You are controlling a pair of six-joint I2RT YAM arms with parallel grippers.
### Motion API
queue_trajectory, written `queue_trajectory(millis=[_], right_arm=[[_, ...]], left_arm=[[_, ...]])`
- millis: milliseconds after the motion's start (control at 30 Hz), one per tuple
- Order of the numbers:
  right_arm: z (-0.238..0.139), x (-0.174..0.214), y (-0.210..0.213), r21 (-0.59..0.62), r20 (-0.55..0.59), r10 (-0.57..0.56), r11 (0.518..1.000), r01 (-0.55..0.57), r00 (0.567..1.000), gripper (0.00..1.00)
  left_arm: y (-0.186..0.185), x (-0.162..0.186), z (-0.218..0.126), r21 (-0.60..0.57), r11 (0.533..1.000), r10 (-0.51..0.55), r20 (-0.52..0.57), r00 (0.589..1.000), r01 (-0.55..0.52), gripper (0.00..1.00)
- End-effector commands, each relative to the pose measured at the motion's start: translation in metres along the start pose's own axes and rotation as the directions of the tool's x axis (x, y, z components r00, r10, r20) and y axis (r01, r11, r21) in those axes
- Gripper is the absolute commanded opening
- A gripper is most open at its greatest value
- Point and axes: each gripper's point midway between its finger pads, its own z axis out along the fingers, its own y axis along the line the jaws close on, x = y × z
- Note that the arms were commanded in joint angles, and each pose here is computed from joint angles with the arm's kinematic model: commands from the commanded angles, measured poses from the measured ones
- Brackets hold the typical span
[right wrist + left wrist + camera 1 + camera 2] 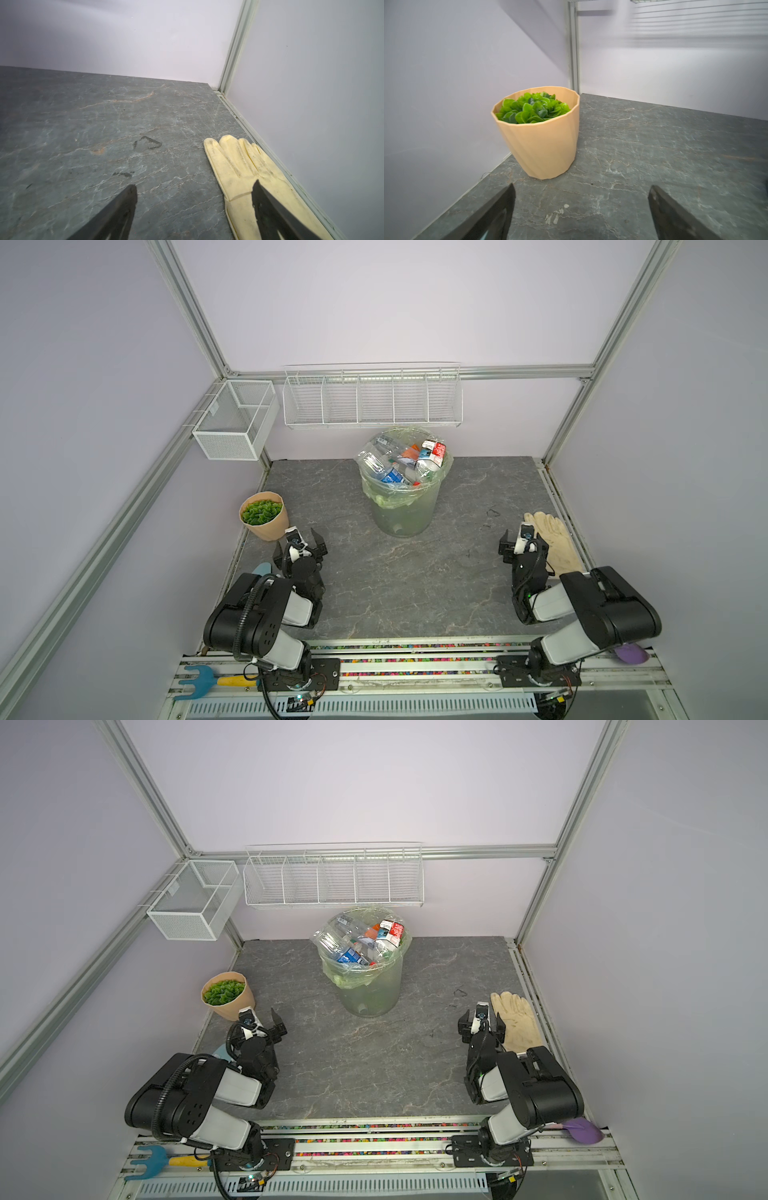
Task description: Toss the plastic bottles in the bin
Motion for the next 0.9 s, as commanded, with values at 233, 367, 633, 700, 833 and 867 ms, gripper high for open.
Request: queue_trajectory(millis=[233, 367, 633, 700, 833, 867], right_arm=[[0.019, -0.003, 0.01, -0.049, -0.016, -0.021, 0.999, 0.02, 1.0, 0.89], [0.042, 0.004, 0.002, -0.026, -0.131, 0.021, 0.999, -0.025, 0.991, 0.89], [0.048, 0.008, -0.001, -0.049, -0.173, 0.05, 0.997, -0.059, 0.984, 0.89], [0.048, 0.008, -0.001, -0.048, -0.174, 0.05, 0.997, -0.059, 0.984, 0.89], [0.047, 0.008, -0.001, -0.05, -0.174, 0.049, 0.997, -0.058, 0.983, 0.89], [0.048, 0.007, -0.001, -0.049, -0.172, 0.05, 0.997, -0.06, 0.984, 0.89]], left_arm=[[-0.041, 0.005, 0.008, 0.21, 0.972, 0.106, 0.02, 0.994, -0.108, 0.99], [-0.041, 0.004, 0.009, 0.206, 0.973, 0.105, 0.02, 0.994, -0.107, 0.99], [-0.031, 0.006, 0.046, 0.136, 0.989, 0.066, -0.122, 0.99, -0.049, 0.99], [-0.029, 0.011, 0.061, 0.172, 0.985, 0.039, -0.199, 0.979, -0.005, 0.99], [-0.027, 0.01, 0.064, 0.181, 0.983, 0.018, -0.2, 0.98, 0.018, 0.99], [-0.027, 0.01, 0.064, 0.181, 0.983, 0.02, -0.204, 0.979, 0.017, 0.99]])
